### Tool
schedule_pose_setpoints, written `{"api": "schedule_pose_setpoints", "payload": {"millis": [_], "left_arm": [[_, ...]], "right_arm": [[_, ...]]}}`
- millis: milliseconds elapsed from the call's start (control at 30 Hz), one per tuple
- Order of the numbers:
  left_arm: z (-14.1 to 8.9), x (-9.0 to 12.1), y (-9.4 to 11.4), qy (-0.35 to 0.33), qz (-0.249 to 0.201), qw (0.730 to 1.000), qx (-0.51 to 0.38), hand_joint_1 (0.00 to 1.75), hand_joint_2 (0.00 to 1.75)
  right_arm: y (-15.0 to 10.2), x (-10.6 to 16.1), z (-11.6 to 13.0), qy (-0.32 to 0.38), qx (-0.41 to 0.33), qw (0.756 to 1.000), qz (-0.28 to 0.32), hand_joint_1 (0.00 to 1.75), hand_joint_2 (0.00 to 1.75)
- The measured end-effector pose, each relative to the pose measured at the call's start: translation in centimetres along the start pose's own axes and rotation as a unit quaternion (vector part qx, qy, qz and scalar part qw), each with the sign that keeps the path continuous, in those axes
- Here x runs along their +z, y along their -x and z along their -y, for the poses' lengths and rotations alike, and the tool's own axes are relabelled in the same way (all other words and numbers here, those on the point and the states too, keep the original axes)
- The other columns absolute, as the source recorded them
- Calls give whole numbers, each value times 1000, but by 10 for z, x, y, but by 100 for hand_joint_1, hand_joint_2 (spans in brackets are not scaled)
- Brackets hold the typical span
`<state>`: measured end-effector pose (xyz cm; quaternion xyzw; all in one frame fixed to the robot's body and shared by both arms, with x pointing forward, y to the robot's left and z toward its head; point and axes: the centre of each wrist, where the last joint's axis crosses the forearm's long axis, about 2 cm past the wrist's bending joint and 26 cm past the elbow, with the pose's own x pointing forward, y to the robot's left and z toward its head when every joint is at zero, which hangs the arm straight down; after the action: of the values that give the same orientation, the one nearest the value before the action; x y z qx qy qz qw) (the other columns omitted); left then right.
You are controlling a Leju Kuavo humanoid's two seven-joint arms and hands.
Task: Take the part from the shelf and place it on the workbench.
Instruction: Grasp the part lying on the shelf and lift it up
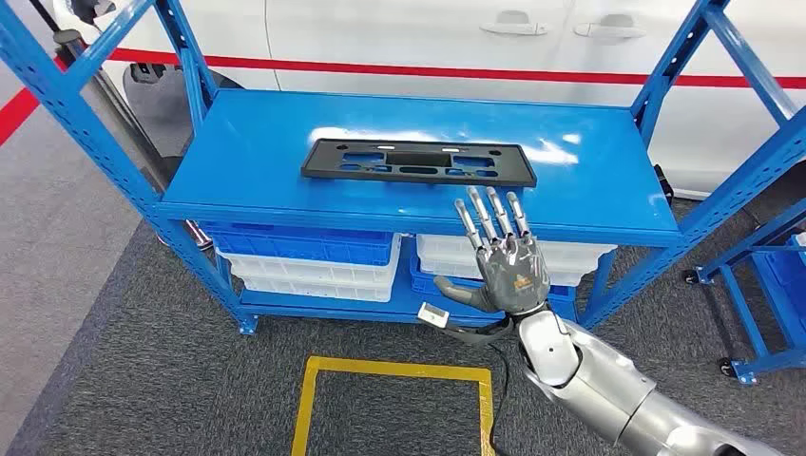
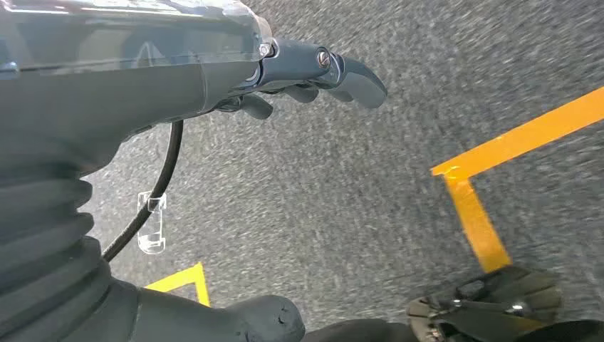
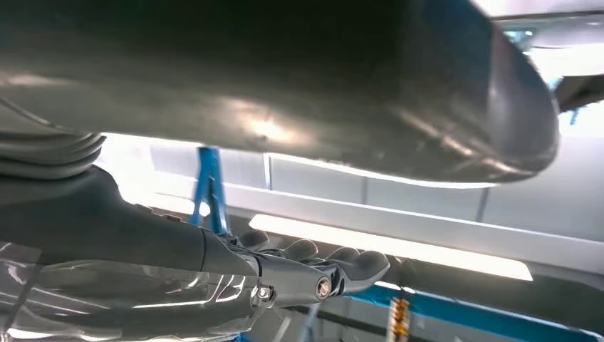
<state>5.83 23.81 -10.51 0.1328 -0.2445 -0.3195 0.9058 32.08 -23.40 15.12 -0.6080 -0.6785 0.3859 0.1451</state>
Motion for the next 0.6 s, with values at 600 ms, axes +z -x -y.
{"api": "schedule_pose_setpoints", "payload": {"millis": [600], "left_arm": [[1, 0, -1, 1, -3, 1000, -3, 0, 175]], "right_arm": [[-11, 4, 9, 8, -23, 1000, 5, 0, 0]]}}
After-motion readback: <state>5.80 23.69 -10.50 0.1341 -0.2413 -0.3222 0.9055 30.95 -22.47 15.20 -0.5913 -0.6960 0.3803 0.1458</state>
